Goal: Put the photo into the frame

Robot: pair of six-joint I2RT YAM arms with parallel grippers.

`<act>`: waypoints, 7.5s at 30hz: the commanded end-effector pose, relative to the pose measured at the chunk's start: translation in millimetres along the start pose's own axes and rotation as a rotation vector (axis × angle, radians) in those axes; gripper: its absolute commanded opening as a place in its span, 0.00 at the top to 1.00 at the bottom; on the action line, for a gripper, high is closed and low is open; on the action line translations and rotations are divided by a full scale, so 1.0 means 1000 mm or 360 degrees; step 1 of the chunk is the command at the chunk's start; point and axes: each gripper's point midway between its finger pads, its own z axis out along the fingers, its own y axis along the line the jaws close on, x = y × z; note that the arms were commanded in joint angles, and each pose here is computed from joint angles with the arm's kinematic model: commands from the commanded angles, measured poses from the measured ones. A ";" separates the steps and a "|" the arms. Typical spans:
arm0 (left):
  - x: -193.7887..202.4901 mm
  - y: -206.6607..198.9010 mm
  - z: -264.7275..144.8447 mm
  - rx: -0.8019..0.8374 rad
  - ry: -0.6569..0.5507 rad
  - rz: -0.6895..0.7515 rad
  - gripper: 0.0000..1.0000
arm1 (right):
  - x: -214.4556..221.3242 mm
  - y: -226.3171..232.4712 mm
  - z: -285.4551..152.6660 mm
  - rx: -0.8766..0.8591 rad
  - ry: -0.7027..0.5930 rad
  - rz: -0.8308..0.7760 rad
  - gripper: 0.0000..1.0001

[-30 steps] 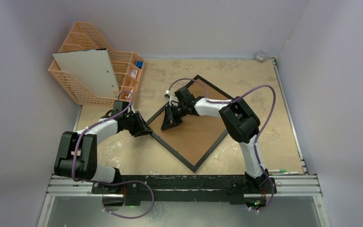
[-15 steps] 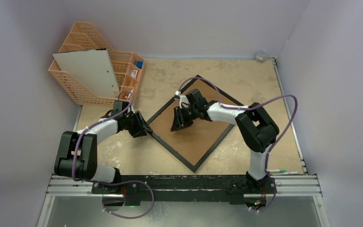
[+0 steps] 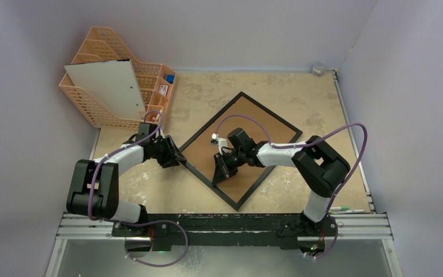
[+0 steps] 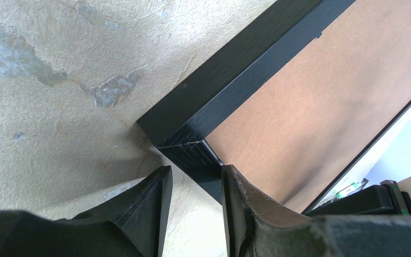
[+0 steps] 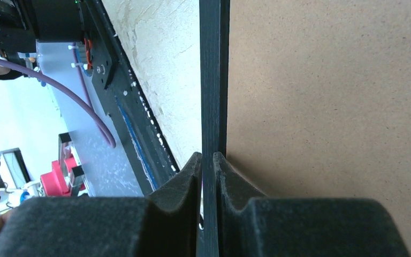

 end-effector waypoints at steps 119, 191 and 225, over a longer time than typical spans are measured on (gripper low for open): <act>-0.047 -0.065 0.015 0.0206 0.0051 0.0091 0.20 | -0.131 -0.231 -0.280 0.1083 -0.1229 0.0765 0.13; -0.105 -0.242 0.139 0.0406 -0.0047 0.0747 0.20 | 0.003 -0.138 -0.202 0.0529 -0.1202 0.1177 0.11; -0.062 -0.110 -0.028 -0.0081 -0.0285 0.0419 0.19 | -0.204 -0.239 -0.309 0.1248 -0.1074 0.0509 0.11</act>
